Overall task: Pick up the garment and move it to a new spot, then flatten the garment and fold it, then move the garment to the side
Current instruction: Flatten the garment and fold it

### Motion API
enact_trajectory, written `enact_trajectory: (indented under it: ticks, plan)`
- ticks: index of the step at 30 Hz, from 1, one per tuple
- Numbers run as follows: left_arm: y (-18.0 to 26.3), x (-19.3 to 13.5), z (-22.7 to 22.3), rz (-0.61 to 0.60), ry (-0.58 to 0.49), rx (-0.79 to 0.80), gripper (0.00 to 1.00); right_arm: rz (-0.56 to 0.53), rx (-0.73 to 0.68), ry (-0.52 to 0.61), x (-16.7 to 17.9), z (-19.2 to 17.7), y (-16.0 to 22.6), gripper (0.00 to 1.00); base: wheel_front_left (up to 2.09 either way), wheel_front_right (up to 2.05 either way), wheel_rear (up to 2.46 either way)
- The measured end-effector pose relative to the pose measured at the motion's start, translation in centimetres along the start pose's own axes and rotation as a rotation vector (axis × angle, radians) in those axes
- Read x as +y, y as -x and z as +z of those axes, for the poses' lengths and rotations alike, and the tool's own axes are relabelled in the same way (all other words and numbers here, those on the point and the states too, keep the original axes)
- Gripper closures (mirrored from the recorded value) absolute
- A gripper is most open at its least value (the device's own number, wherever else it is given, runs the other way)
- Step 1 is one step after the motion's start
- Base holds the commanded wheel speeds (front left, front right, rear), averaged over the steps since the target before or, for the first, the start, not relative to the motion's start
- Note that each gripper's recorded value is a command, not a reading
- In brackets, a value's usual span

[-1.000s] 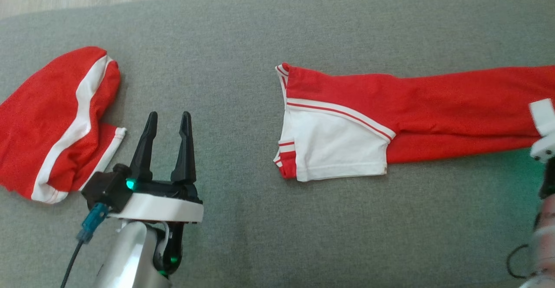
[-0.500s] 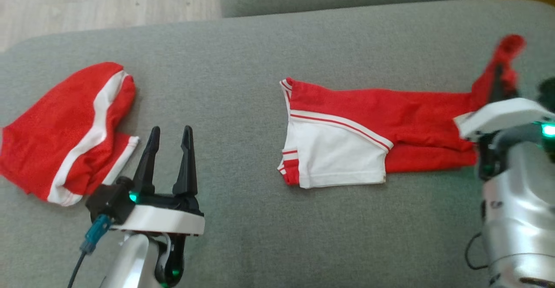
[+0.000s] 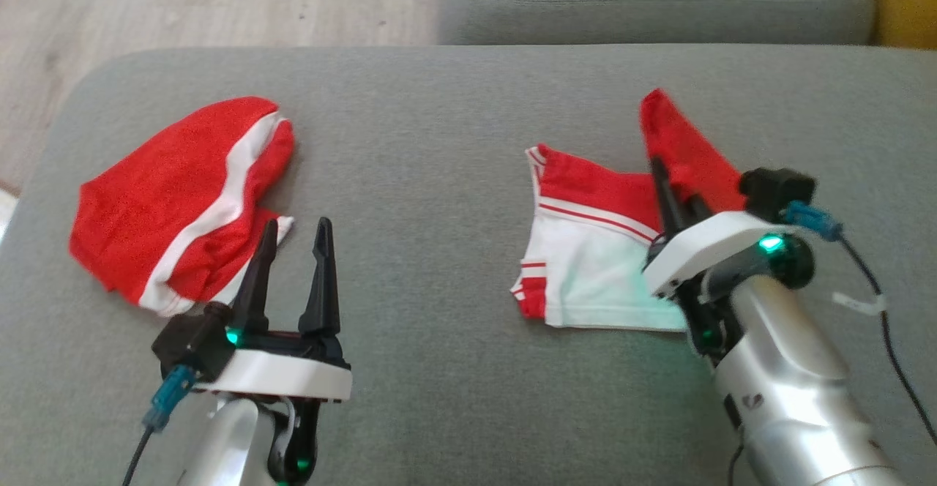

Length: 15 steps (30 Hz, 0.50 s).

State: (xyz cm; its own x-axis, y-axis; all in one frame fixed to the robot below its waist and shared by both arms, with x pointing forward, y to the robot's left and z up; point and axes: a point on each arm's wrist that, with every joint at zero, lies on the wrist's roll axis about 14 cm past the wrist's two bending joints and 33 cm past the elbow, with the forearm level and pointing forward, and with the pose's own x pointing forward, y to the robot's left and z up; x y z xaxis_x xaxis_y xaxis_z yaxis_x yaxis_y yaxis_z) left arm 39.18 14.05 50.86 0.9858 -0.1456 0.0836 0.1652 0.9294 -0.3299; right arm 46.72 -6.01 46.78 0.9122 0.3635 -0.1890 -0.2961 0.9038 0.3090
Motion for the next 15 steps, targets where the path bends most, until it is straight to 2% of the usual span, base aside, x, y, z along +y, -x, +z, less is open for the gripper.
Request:
enact_trajectory:
  ticks: [8, 14, 15]
  plan:
    - [1.5, 1.8, 0.1, 0.062, 0.0, 0.0, 0.0, 0.142, 0.109, 0.014, 4.9, -4.0, -0.3, 1.0, 0.0, 0.0, 0.0]
    - [1.7, 2.1, 0.1, 0.07, 0.0, -0.001, 0.0, 0.169, 0.185, 0.021, 5.7, -6.7, 0.6, 1.0, 0.0, 0.0, 0.0]
    - [1.6, 2.0, 0.1, 0.07, 0.0, 0.0, 0.0, 0.173, 0.199, 0.026, 5.8, -7.2, 0.8, 0.26, 0.0, 0.0, 0.0]
